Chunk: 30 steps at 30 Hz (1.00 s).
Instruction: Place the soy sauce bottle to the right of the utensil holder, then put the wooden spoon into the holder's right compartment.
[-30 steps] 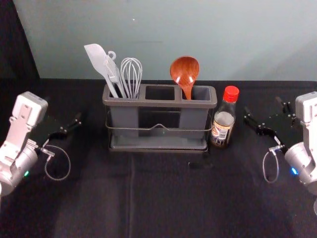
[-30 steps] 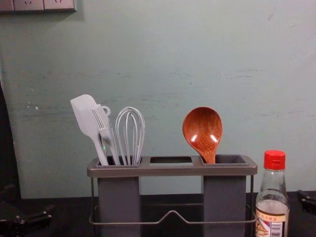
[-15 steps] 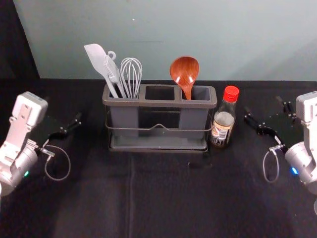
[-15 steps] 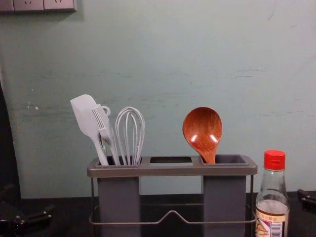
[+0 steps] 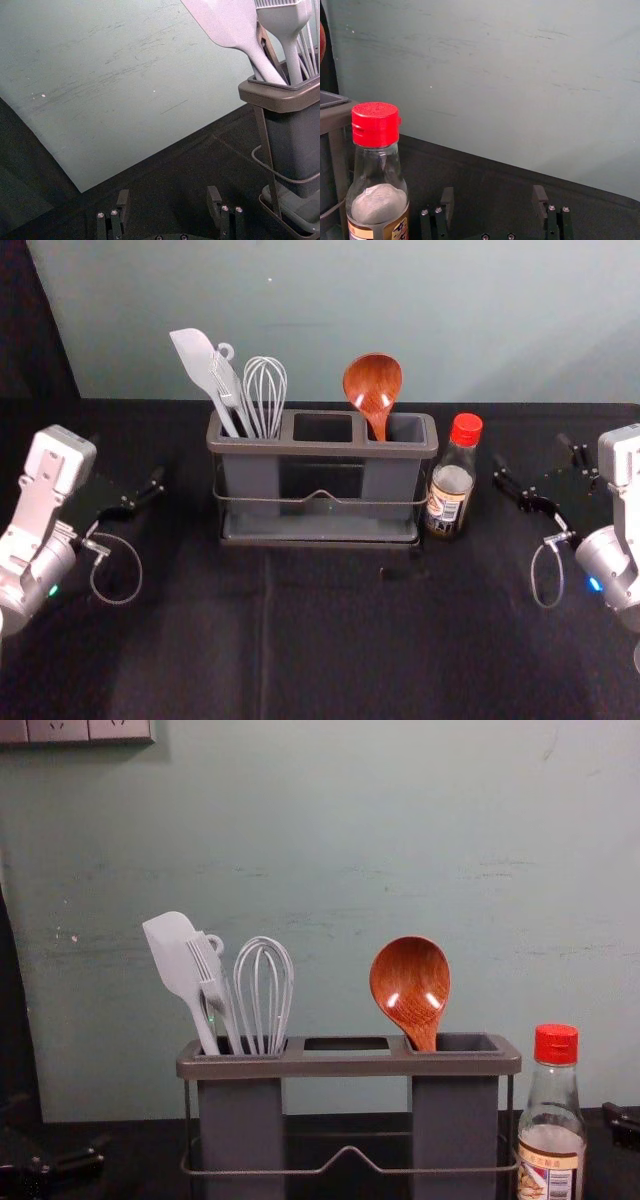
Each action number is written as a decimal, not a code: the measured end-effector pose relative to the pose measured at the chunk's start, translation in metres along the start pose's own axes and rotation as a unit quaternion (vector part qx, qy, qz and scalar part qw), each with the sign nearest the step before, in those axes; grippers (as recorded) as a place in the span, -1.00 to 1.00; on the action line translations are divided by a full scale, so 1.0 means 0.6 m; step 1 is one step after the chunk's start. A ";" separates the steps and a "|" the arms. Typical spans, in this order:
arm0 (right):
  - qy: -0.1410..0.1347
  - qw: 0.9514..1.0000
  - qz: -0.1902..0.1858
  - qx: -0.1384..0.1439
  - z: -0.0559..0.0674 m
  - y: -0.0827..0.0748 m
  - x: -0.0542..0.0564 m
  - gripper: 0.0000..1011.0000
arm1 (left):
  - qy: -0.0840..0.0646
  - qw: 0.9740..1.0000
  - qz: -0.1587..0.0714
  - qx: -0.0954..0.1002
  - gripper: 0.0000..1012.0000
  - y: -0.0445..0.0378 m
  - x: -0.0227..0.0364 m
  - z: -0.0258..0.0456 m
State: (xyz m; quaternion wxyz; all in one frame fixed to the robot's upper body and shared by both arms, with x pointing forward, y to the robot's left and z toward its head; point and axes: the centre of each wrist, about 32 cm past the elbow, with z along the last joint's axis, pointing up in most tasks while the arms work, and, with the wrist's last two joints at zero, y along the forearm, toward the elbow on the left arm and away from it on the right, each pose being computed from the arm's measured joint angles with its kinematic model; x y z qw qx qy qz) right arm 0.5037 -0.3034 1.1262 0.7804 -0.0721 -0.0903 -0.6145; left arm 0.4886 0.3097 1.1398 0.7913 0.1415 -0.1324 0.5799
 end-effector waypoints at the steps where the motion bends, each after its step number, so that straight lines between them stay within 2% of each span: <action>1: 0.000 1.000 0.000 0.000 0.000 0.000 0.000 0.98 | 0.000 1.000 0.000 0.000 0.98 0.000 0.0001 0.000; 30: 0.000 1.000 0.000 0.000 0.000 0.000 0.000 0.98 | 0.000 1.000 0.000 0.000 0.98 0.000 0.0000 0.000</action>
